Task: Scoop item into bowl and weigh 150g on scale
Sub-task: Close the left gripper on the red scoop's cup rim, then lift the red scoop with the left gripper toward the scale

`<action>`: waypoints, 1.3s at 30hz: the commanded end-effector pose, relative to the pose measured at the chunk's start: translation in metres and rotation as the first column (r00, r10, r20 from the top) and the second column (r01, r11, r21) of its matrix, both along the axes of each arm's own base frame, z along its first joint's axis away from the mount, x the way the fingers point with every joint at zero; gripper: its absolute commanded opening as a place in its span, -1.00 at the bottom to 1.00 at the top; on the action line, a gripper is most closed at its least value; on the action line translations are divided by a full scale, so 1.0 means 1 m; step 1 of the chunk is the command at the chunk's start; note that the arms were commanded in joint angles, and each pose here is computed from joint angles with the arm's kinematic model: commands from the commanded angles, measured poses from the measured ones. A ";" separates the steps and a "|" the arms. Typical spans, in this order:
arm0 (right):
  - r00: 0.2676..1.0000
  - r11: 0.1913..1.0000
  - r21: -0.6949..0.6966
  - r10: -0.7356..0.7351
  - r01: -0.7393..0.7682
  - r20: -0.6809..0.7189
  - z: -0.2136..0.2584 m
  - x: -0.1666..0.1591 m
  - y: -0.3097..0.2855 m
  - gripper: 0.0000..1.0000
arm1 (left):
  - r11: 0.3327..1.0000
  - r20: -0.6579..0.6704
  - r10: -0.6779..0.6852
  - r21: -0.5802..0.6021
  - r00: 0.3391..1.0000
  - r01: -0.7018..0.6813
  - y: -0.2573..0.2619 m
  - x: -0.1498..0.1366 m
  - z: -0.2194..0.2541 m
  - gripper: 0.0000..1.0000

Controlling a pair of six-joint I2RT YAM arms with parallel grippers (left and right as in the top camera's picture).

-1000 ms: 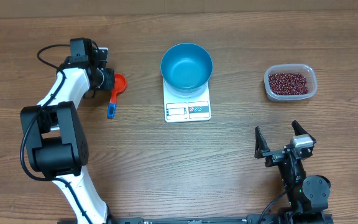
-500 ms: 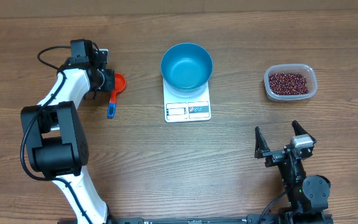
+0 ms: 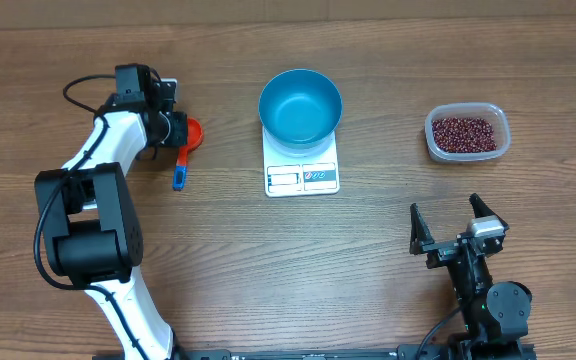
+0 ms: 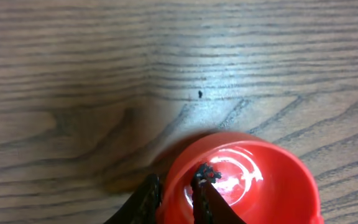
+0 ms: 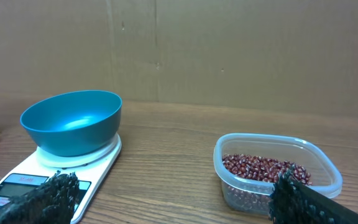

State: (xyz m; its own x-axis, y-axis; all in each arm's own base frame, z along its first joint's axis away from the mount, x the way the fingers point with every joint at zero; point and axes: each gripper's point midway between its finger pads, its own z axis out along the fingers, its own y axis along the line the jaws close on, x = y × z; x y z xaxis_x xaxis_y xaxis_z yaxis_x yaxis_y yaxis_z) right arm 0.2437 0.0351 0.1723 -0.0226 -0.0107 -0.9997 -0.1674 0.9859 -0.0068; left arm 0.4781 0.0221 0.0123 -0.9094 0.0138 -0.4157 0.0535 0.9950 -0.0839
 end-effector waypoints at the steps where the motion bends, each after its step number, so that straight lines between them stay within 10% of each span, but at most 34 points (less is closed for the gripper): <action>1: 1.000 1.000 0.006 -0.005 0.005 0.003 -0.002 0.000 0.000 1.00 | 1.000 -0.043 0.005 -0.023 0.999 -0.006 -0.007 -0.011 -0.018 -0.67; 22: 1.000 1.000 0.006 -0.005 0.005 0.003 -0.002 0.000 0.000 1.00 | 0.933 -0.025 0.316 -0.171 0.948 -0.316 -0.008 0.007 0.086 -0.92; 39: 1.000 1.000 0.006 -0.005 0.005 0.003 -0.002 0.000 0.000 1.00 | 0.861 -0.016 0.307 -0.421 0.952 -0.285 -0.095 -0.055 0.216 -0.91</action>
